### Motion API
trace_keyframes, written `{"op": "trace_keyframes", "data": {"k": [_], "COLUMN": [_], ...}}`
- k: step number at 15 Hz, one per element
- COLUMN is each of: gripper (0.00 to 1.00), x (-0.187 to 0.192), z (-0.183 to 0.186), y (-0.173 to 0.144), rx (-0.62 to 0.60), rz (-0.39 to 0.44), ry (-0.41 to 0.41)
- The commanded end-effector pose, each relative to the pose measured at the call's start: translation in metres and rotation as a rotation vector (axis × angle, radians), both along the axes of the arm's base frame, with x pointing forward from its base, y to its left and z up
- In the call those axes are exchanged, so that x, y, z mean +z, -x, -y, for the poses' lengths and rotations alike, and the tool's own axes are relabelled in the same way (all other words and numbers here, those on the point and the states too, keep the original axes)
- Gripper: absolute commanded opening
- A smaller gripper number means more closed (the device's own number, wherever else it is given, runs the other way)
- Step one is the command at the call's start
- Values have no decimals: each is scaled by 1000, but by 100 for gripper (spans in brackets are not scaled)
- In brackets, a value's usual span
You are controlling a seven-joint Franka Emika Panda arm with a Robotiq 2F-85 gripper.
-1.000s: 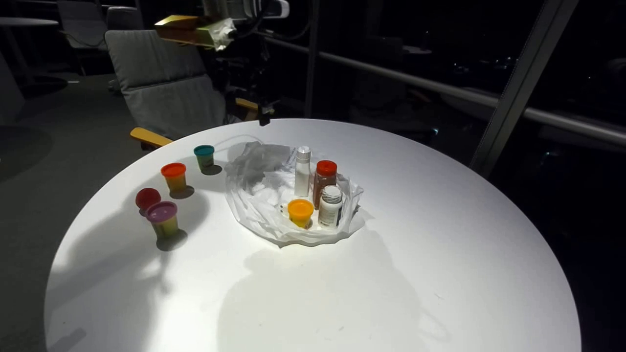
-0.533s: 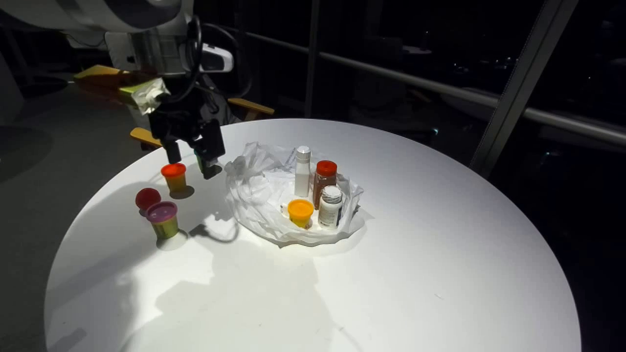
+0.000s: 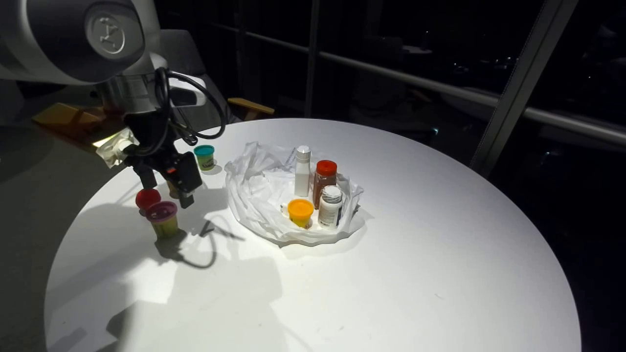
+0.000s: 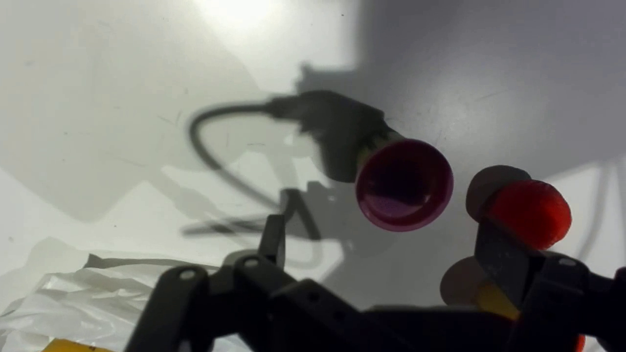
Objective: Pick up the objects on the table and put them on the plastic
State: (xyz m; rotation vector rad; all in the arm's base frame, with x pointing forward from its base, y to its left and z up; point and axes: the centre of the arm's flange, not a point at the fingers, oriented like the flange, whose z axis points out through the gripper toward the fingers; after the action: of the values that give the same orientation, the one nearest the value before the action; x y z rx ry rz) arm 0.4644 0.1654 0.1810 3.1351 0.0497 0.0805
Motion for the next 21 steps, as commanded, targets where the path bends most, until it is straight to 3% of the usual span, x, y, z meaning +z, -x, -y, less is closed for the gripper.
{"op": "trace_keyframes", "data": {"k": [1,14,15,17,21], "gripper": [100,98,74,70,37], "x": [2,-36,-36,-34,-19], "z": [-6,-2,-2,0,11], "y": [4,-5,-7,-10,-15], "rx": [28,16,16,12,-26], "rz": [34,-46,-43,-47,-52], "ry": [-42,-60,-64,-70,-62]}}
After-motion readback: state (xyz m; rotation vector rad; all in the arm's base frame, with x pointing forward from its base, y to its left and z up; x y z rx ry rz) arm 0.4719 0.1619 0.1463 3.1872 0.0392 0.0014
